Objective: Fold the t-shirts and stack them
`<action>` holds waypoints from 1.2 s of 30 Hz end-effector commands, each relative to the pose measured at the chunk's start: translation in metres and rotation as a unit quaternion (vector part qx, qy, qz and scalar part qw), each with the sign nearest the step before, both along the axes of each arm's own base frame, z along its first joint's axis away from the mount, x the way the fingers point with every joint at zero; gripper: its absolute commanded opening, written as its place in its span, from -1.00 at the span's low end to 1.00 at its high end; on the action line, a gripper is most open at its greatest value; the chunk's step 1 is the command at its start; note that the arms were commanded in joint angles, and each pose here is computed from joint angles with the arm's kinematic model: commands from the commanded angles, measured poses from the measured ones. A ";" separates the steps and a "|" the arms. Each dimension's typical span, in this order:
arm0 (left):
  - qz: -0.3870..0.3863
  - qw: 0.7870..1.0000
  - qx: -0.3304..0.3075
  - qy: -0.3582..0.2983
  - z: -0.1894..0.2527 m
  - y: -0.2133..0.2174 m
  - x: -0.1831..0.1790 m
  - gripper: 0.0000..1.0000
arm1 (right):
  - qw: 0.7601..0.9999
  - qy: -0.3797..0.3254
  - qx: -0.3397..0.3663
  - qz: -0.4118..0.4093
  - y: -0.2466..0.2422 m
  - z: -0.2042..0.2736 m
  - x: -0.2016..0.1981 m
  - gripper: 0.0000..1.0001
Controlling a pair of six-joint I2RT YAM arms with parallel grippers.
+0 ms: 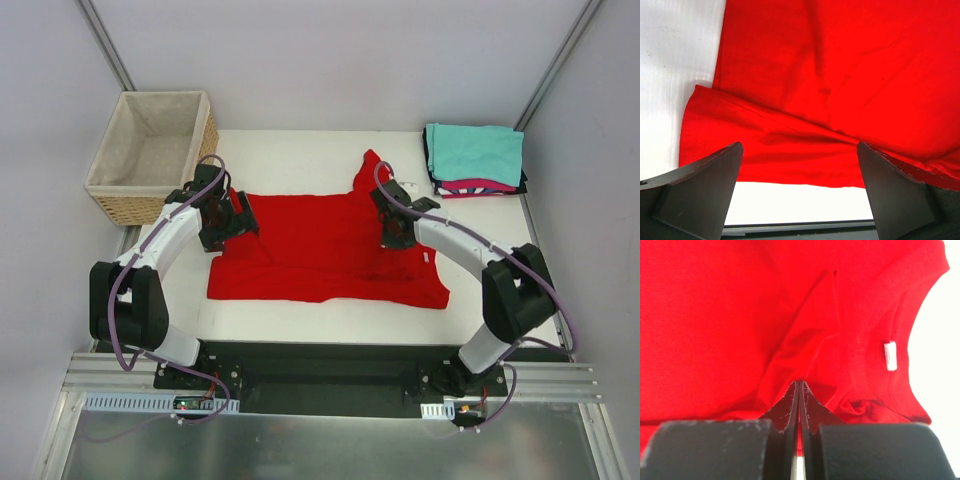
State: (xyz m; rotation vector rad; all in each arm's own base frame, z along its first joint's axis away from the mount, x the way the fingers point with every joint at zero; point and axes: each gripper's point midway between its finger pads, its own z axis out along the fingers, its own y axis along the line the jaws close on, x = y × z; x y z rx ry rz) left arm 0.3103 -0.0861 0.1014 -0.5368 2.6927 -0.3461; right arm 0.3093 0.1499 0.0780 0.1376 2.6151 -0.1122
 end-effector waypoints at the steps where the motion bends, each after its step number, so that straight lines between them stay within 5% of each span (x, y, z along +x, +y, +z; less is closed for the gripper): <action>1: -0.015 1.000 -0.002 0.003 0.002 -0.004 -0.007 0.98 | 1.000 0.006 -0.012 0.005 0.005 0.005 0.009 -0.99; 36: -0.019 1.000 -0.007 0.003 0.002 -0.006 -0.007 0.98 | 0.997 -0.008 0.059 0.048 0.086 -0.012 0.095 -0.99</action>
